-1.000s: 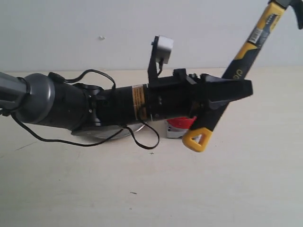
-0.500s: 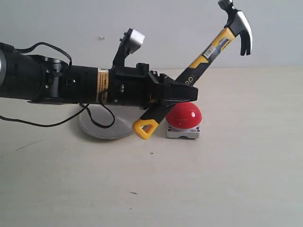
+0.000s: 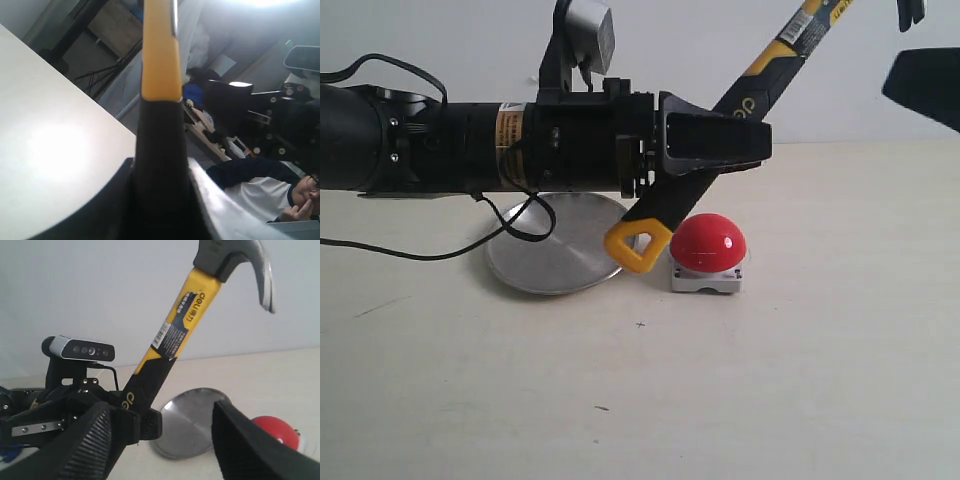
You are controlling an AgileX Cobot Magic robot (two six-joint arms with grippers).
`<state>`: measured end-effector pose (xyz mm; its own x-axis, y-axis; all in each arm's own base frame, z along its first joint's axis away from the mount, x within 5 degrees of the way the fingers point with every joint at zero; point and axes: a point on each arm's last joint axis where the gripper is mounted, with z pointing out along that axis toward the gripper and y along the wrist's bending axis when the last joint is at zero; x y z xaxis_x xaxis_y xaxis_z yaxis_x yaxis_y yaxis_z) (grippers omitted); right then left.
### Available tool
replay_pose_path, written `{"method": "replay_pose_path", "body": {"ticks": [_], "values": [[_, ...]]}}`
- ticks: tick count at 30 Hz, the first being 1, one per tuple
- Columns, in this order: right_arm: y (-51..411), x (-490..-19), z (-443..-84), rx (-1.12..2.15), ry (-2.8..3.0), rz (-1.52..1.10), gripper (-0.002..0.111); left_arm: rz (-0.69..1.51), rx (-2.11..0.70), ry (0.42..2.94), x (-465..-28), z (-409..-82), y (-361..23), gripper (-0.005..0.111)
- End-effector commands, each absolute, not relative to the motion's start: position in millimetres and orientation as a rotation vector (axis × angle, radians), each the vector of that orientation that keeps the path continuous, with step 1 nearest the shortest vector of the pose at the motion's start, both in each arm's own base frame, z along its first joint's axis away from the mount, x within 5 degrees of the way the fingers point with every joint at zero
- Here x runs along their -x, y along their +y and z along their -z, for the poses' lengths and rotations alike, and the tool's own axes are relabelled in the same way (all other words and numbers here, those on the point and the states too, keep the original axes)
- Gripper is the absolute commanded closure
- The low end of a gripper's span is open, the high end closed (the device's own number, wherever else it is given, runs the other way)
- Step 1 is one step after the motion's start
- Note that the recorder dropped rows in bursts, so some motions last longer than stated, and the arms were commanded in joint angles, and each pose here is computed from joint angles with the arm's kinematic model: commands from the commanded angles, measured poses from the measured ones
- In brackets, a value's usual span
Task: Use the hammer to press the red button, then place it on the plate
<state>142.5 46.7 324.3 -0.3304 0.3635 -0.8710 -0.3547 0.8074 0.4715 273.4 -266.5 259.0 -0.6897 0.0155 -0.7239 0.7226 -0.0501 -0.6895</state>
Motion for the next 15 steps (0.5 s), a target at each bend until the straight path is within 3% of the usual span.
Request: {"method": "replay_pose_path", "body": {"ticks": [1, 6, 15], "values": [[56.8, -172.2, -312.3, 0.152, 1.752, -0.737, 0.050, 1.889, -0.714, 1.632, -271.0, -278.6, -266.1, 0.107], [64.1, -206.7, -299.2, 0.239, 1.832, -0.752, 0.050, 1.912, -0.673, 1.631, -271.8, -281.8, -265.6, 0.107], [71.1, -225.7, -321.0, 0.321, 1.765, -0.802, 0.050, 1.889, -0.698, 1.611, -271.6, -281.6, -265.6, 0.107]]}}
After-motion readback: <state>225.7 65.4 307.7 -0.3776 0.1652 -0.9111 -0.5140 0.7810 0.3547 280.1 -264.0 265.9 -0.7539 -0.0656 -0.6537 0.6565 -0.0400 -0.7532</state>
